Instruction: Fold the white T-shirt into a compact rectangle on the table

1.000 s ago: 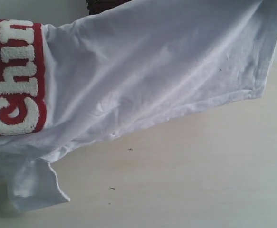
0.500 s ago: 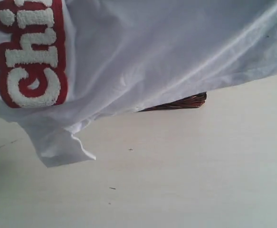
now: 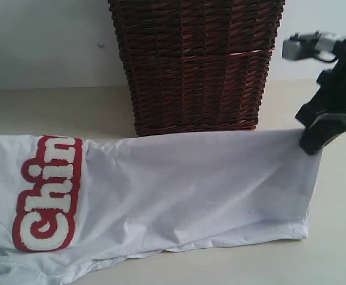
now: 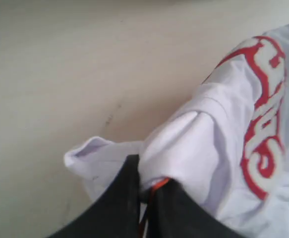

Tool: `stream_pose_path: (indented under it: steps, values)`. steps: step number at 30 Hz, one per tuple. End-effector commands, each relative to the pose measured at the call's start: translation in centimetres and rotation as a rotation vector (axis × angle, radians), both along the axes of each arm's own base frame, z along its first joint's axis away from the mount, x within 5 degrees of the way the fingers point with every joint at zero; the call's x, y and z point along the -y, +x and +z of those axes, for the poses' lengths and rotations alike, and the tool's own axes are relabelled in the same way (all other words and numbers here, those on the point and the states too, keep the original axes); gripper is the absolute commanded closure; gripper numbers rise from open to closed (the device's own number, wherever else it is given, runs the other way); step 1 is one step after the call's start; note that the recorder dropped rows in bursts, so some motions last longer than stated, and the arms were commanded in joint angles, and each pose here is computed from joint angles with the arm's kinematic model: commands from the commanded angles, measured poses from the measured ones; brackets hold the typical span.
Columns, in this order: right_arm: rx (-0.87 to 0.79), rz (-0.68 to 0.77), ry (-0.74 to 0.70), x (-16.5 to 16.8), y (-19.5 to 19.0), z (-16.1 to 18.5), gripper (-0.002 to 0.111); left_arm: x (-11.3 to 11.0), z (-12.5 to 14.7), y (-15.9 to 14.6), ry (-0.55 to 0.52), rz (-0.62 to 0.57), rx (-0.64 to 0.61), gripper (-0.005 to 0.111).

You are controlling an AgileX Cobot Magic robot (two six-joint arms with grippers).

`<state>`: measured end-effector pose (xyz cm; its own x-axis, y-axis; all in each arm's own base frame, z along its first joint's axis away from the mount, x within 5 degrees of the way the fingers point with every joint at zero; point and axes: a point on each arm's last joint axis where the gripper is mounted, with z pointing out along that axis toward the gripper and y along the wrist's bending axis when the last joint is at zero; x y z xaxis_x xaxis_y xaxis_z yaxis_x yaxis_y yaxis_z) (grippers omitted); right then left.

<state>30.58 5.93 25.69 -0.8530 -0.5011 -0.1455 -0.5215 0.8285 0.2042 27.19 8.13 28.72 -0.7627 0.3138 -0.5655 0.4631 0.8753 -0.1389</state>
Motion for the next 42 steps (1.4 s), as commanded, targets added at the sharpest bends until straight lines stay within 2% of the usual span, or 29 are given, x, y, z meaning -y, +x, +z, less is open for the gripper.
stream_pose_path:
  steps: [1,4,6,8,10,11,13,16,18,19,21,25,27,29,31,32,35,38,40,42]
  values:
    - [0.040,-0.032,-0.011,0.0,2.8,-3.3,0.108,-1.2,-4.0,4.1,0.188,-0.091,0.129,0.107]
    - [0.149,-0.087,0.019,-0.3,4.6,-4.5,0.108,-2.0,-5.5,5.9,0.300,-0.116,0.221,0.107]
    - [0.179,-0.120,0.050,-0.6,5.3,-5.0,0.102,-2.3,-6.3,6.8,0.272,-0.060,0.248,0.107]
    - [0.209,-0.137,0.066,-0.7,5.9,-5.4,0.087,-2.5,-7.2,7.5,0.204,0.035,0.255,0.106]
    - [0.239,-0.153,0.066,-0.7,6.3,-5.7,0.068,-2.7,-7.7,8.0,0.166,0.094,0.264,0.099]
    - [0.261,-0.167,0.057,-0.6,6.6,-5.7,0.055,-2.9,-8.0,8.2,0.163,0.123,0.268,0.094]
    - [0.297,-0.223,0.031,-0.2,7.0,-5.7,0.046,-3.2,-8.3,8.5,0.176,0.151,0.270,0.078]
    - [0.317,-0.273,-0.035,0.5,7.2,-5.7,0.047,-3.7,-8.3,8.6,0.216,0.188,0.284,0.044]
    - [0.283,-0.288,-0.041,0.5,6.9,-5.8,0.048,-3.8,-7.9,8.6,0.195,0.232,0.301,0.021]
    - [0.258,-0.288,-0.039,0.5,6.7,-5.9,0.049,-3.8,-7.6,8.7,0.167,0.264,0.308,0.013]
    - [0.207,-0.286,-0.032,0.4,6.3,-6.0,0.053,-3.7,-6.4,8.6,0.093,0.364,0.325,0.006]
    - [0.129,-0.267,-0.006,0.0,5.6,-6.1,0.069,-3.2,-3.9,7.9,-0.080,0.529,0.326,0.010]
    - [0.090,-0.250,0.023,-0.3,5.3,-6.1,0.078,-2.3,-3.1,7.1,-0.215,0.578,0.248,0.017]
    - [0.062,-0.221,0.083,-0.9,5.0,-5.9,0.083,-1.1,-3.4,6.3,-0.328,0.574,0.082,0.030]
    - [0.047,-0.182,0.152,-1.5,4.8,-5.7,0.084,0.1,-4.4,5.4,-0.354,0.497,-0.088,0.045]
    - [0.045,-0.165,0.193,-1.9,4.8,-5.6,0.084,0.8,-5.0,4.9,-0.367,0.426,-0.187,0.057]
    - [0.048,-0.128,0.281,-2.6,4.7,-5.2,0.082,2.1,-6.5,4.0,-0.408,0.304,-0.363,0.077]
    - [0.052,-0.113,0.315,-2.9,4.7,-5.0,0.078,2.4,-8.3,2.8,-0.406,0.282,-0.498,0.095]
    - [0.049,-0.110,0.314,-2.9,4.7,-5.0,0.076,2.4,-9.0,2.2,-0.392,0.294,-0.534,0.104]
    - [0.047,-0.104,0.306,-2.8,4.7,-5.1,0.074,2.0,-9.4,1.8,-0.398,0.309,-0.546,0.107]
